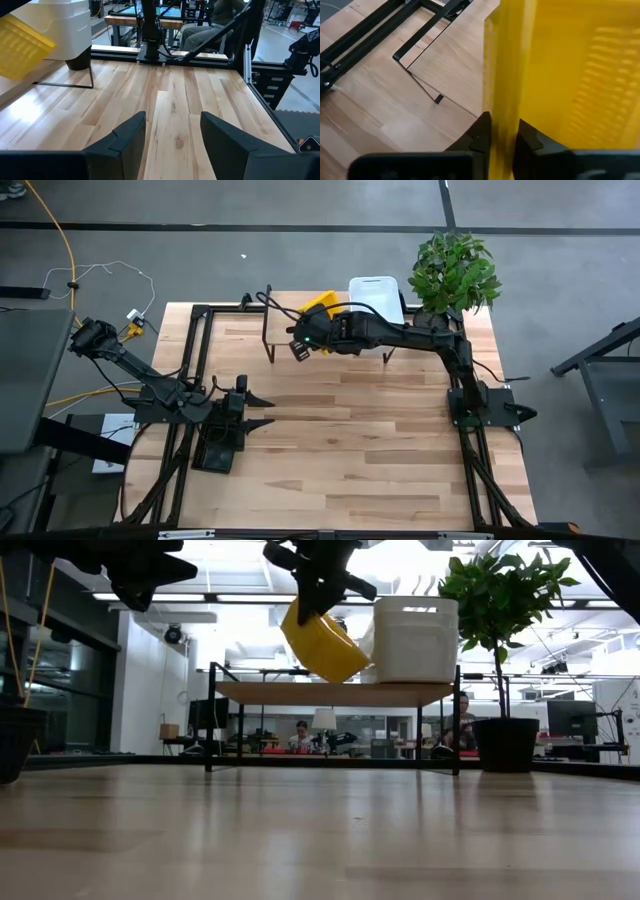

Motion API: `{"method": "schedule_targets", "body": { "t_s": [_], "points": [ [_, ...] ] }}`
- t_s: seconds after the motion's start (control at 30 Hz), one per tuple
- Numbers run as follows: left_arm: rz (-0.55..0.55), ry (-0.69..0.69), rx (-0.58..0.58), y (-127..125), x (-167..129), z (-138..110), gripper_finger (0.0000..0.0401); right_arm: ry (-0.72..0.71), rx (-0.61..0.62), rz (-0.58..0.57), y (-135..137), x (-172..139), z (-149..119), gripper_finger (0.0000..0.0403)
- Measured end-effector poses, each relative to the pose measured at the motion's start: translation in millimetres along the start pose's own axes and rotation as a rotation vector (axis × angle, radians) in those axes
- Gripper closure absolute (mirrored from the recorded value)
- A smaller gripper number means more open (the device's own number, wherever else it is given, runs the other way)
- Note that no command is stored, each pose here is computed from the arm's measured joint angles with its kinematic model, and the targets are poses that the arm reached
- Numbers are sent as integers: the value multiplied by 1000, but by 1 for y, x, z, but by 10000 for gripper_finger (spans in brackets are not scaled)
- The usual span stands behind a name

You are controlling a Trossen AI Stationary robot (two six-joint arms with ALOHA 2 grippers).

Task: Stack baskets on shelf by color
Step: Put the stacked yellow bins on the shelf

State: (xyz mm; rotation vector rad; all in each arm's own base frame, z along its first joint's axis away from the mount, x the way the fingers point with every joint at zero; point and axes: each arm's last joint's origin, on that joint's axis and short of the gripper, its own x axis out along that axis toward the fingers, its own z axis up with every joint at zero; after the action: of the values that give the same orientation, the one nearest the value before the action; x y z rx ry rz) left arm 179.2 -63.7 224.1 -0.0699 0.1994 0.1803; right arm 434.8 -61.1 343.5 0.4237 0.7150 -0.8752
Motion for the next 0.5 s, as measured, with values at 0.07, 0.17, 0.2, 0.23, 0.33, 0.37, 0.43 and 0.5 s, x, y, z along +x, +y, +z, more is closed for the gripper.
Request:
{"method": "schedule_targets", "body": {
  "t_s": [0.07, 0.17, 0.2, 0.23, 0.33, 0.37, 0.43, 0.5],
  "points": [
    [0, 0, 0, 0, 0, 0, 225, -2, 0, -2, 0, 0, 0, 341],
    [0, 0, 0, 0, 0, 0, 225, -4, 2, -5, 0, 0, 0, 307],
    [0, 0, 0, 0, 0, 0, 225, -4, 6, -6, -1, 1, 1, 298],
    [0, 0, 0, 0, 0, 0, 225, -4, 10, -7, -1, 1, 1, 288],
    [0, 0, 0, 0, 0, 0, 225, -17, 30, -23, -3, 2, 2, 267],
    [0, 0, 0, 0, 0, 0, 225, -28, 34, -36, -4, 2, 3, 262],
    [0, 0, 0, 0, 0, 0, 225, -43, 38, -55, -5, 2, 4, 253],
    [0, 0, 0, 0, 0, 0, 225, -51, 37, -57, -5, 2, 5, 246]
  ]
}}
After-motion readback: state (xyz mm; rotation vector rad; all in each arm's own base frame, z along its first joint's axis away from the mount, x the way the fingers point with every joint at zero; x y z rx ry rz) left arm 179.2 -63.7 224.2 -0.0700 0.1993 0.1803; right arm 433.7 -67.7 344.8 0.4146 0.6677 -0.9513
